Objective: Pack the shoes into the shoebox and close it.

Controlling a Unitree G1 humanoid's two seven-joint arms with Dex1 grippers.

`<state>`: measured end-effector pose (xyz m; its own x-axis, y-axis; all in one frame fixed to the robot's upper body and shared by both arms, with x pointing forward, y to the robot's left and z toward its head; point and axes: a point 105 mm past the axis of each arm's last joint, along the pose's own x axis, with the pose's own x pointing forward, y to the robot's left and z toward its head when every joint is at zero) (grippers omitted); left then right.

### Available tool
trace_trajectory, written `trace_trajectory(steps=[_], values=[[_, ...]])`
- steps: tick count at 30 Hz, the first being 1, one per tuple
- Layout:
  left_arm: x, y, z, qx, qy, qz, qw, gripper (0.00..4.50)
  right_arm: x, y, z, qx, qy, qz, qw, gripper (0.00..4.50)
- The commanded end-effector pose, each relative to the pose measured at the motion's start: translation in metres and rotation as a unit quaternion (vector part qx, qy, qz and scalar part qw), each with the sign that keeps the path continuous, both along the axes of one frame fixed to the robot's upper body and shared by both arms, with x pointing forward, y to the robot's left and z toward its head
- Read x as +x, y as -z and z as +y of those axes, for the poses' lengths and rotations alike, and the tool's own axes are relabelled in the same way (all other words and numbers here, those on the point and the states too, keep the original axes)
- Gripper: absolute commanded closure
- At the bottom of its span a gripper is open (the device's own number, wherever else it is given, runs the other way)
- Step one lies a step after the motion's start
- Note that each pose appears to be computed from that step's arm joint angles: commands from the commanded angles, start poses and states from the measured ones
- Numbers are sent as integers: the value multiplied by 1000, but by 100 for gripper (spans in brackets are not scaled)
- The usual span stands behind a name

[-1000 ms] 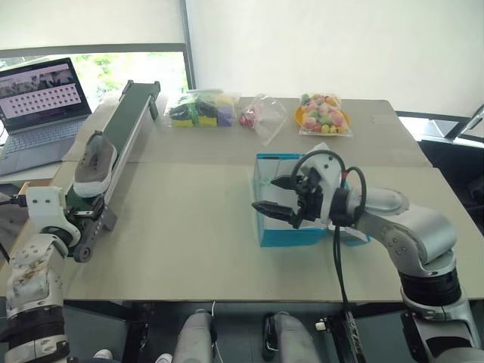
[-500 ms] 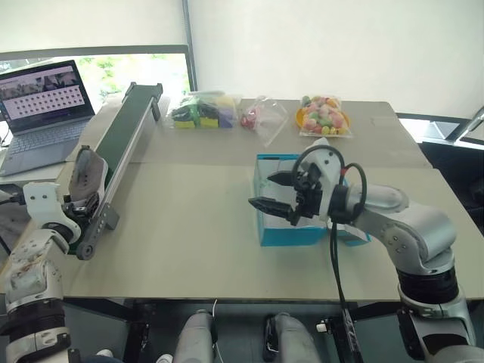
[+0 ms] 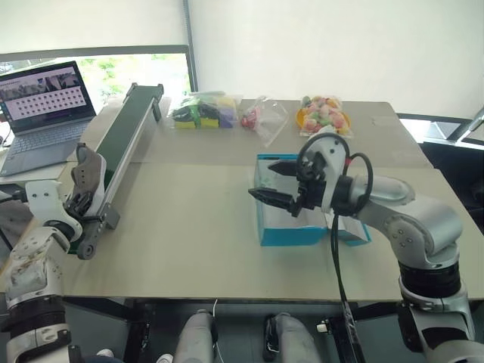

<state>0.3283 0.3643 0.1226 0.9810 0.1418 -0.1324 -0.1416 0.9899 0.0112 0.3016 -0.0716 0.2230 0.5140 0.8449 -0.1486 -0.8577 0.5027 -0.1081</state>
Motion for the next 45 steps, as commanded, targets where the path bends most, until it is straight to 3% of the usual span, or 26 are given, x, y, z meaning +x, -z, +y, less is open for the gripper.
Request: trace_trajectory(steps=[1, 3, 6, 14, 21, 23, 25, 30, 33, 36, 40, 45], values=[[1, 10, 3, -7, -13, 14, 1000, 406, 0, -17, -3, 11, 4, -32, 999, 0], [2, 9, 2, -10, -8, 10, 1000, 406, 0, -16, -3, 10, 7, -32, 999, 0], [4, 7, -2, -13, 5, 1, 1000, 448, 1, -16, -3, 11, 8, -34, 999, 0], [5, 8, -2, 2, -3, 1, 1000, 448, 7, -18, -4, 23, 23, -29, 999, 0], [15, -30, -10, -2, -20, -113, 993, 448, 53, -33, -3, 155, 122, 48, 979, 0], [21, -43, -25, -12, -1, -148, 989, 448, 70, -30, 11, 224, 144, 134, 954, 0], [27, -48, -39, -22, 15, -164, 986, 448, 77, -21, 29, 249, 147, 203, 936, 0], [47, -60, -106, -82, 107, -186, 973, 448, 65, -19, 84, 296, 54, 327, 896, 0], [47, -69, -174, -116, 217, -188, 951, 448, 58, -16, 101, 284, 28, 353, 891, 0], [27, -74, -238, -165, 328, -180, 912, 448, 62, -12, 103, 277, 33, 358, 891, 0], [9, -71, -268, -196, 383, -159, 889, 448, 74, -14, 93, 294, 55, 357, 885, 0], [3, -67, -274, -197, 397, -144, 885, 448, 91, -17, 73, 321, 96, 349, 875, 0]])
